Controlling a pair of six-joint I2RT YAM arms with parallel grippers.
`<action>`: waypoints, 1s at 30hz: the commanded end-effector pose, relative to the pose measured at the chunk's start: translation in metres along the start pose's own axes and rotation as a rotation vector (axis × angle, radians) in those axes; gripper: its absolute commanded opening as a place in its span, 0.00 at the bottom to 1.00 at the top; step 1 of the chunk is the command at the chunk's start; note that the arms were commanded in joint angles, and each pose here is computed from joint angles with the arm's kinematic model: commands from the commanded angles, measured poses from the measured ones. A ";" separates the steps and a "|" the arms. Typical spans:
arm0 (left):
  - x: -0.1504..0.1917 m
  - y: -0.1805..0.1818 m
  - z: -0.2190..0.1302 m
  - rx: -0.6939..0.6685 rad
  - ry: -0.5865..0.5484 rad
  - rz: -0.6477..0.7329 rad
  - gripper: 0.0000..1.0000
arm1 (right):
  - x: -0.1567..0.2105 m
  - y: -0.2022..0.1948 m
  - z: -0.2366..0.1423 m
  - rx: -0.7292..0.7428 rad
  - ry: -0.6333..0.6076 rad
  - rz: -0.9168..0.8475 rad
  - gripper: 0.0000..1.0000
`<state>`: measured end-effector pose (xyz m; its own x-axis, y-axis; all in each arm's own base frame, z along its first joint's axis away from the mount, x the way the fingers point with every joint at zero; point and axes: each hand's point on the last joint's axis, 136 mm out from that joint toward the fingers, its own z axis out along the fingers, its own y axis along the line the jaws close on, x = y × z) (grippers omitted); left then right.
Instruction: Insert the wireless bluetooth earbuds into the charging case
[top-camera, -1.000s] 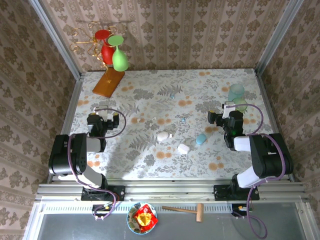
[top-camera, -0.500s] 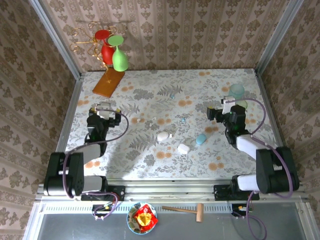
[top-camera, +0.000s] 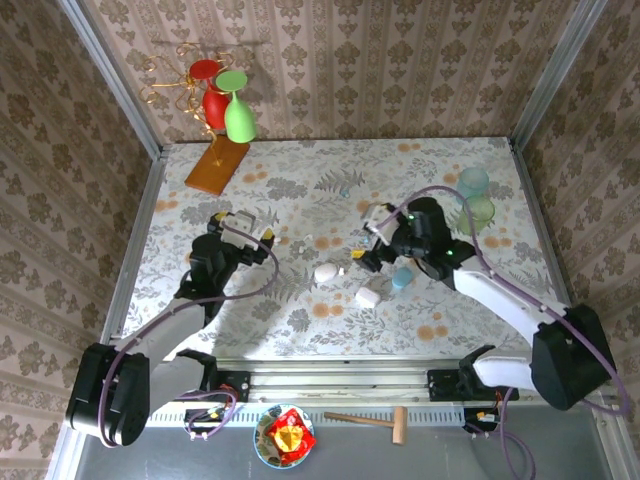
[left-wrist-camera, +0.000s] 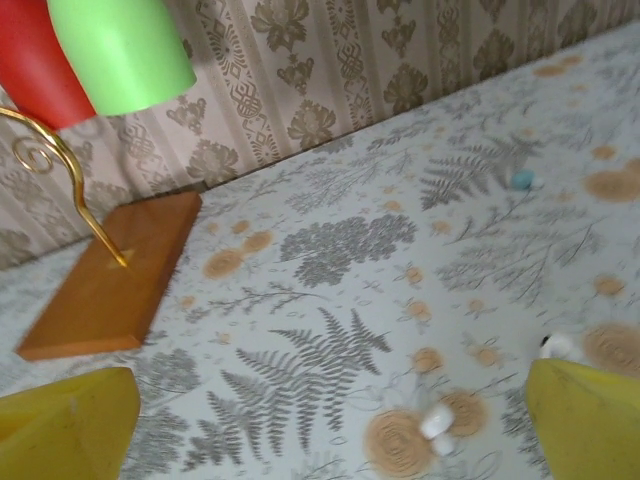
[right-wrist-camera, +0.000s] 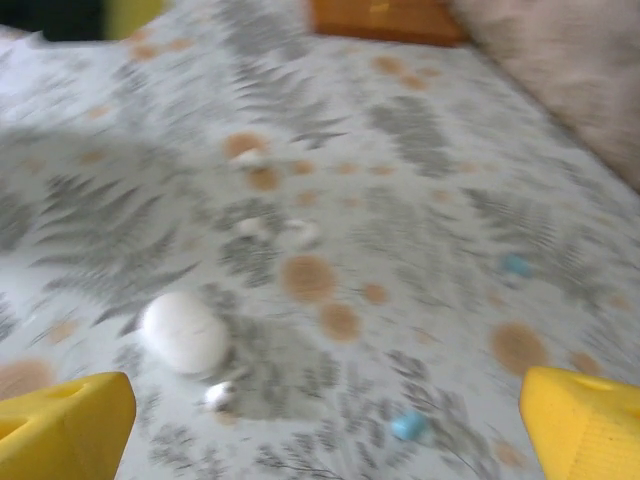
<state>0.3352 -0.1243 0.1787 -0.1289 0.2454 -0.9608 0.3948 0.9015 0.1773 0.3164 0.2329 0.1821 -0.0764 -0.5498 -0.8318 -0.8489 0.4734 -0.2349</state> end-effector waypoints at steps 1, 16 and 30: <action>-0.005 -0.010 -0.005 0.057 -0.031 -0.198 1.00 | 0.013 0.042 0.014 -0.216 0.107 -0.145 1.00; 0.006 -0.002 -0.027 0.025 0.030 -0.239 1.00 | 0.067 0.063 0.110 -0.409 0.372 -0.325 0.83; 0.005 0.000 -0.026 0.020 0.019 -0.252 1.00 | 0.088 0.069 0.125 -0.473 0.465 -0.347 0.68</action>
<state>0.3072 -0.1143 0.1658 -0.2730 0.0538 -0.9605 0.3690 0.9279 -0.0529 0.3193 0.3059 0.0335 0.1014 -0.8816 -0.4611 -0.9902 -0.0445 -0.1327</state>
